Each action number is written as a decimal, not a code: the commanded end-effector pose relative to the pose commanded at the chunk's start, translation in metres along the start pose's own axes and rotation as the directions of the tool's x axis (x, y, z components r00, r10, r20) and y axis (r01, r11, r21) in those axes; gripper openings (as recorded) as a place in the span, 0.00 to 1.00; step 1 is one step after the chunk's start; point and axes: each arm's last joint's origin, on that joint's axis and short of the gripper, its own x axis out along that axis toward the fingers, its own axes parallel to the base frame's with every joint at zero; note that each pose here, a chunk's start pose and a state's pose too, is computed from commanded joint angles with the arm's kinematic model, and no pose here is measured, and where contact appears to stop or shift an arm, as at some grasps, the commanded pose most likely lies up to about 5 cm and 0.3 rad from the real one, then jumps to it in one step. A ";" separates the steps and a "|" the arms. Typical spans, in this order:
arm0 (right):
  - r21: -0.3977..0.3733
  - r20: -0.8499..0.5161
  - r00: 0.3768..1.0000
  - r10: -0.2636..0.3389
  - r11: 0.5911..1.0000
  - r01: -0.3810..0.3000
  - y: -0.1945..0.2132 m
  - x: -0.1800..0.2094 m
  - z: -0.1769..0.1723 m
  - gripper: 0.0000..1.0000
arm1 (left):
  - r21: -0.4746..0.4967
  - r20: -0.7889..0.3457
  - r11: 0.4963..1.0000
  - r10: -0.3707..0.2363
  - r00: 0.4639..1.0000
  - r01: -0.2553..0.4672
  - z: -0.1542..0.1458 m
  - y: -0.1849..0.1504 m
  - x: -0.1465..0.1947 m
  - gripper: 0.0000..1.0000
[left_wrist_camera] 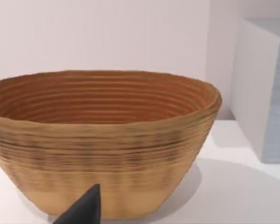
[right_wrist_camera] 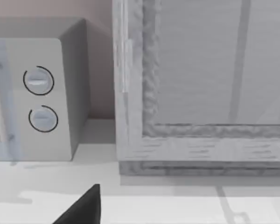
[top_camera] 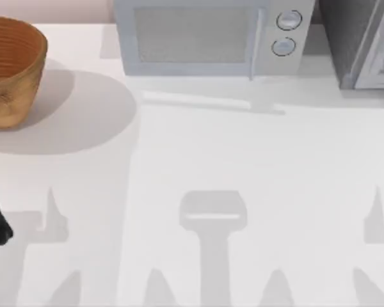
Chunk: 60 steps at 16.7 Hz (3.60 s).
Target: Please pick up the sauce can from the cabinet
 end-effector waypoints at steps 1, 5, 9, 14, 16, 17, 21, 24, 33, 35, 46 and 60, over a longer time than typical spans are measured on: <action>0.000 0.000 1.000 0.000 1.000 0.000 0.000 0.000 0.000 1.00 | 0.000 0.000 1.000 0.000 1.000 0.000 0.000 0.000 0.000 1.00; 0.000 -0.009 1.000 0.008 1.000 -0.008 0.001 0.000 0.016 1.00 | 0.000 0.000 1.000 0.000 1.000 0.000 0.000 0.000 0.000 1.00; -0.002 -0.037 0.999 0.019 1.000 -0.019 0.005 0.006 0.073 1.00 | 0.000 0.000 1.000 0.000 1.000 0.000 0.000 0.000 0.000 1.00; -0.008 -0.051 0.998 0.021 1.000 -0.021 0.013 0.036 0.183 1.00 | 0.000 0.000 1.000 0.000 1.000 0.000 0.000 0.000 0.000 1.00; -0.010 -0.048 0.999 0.019 1.000 -0.020 0.019 0.056 0.226 1.00 | 0.000 0.000 1.000 0.000 1.000 0.000 0.000 0.000 0.000 1.00; -0.010 -0.045 0.999 0.018 1.000 -0.018 0.022 0.067 0.246 1.00 | 0.000 0.000 1.000 0.000 1.000 0.000 0.000 0.000 0.000 1.00; -0.008 -0.029 1.000 0.011 1.000 -0.011 0.035 0.111 0.308 1.00 | 0.000 0.000 1.000 0.000 1.000 0.000 0.000 0.000 0.000 1.00; -0.005 -0.015 1.000 0.005 1.000 -0.005 0.043 0.137 0.335 1.00 | 0.000 0.000 1.000 0.000 1.000 0.000 0.000 0.000 0.000 1.00; 0.000 0.003 1.000 -0.003 1.000 0.003 0.047 0.149 0.350 1.00 | 0.000 0.000 1.000 0.000 1.000 0.000 0.000 0.000 0.000 1.00; 0.002 0.006 1.000 0.001 1.000 -0.001 0.050 0.153 0.352 1.00 | 0.000 0.000 1.000 0.000 1.000 0.000 0.000 0.000 0.000 1.00; 0.000 0.009 1.000 -0.010 1.000 0.010 0.098 0.228 0.347 1.00 | 0.000 0.000 1.000 0.000 1.000 0.000 0.000 0.000 0.000 1.00; 0.000 0.010 1.000 -0.010 1.000 0.010 0.097 0.287 0.348 1.00 | 0.000 0.000 1.000 0.000 1.000 0.000 0.000 0.000 0.000 1.00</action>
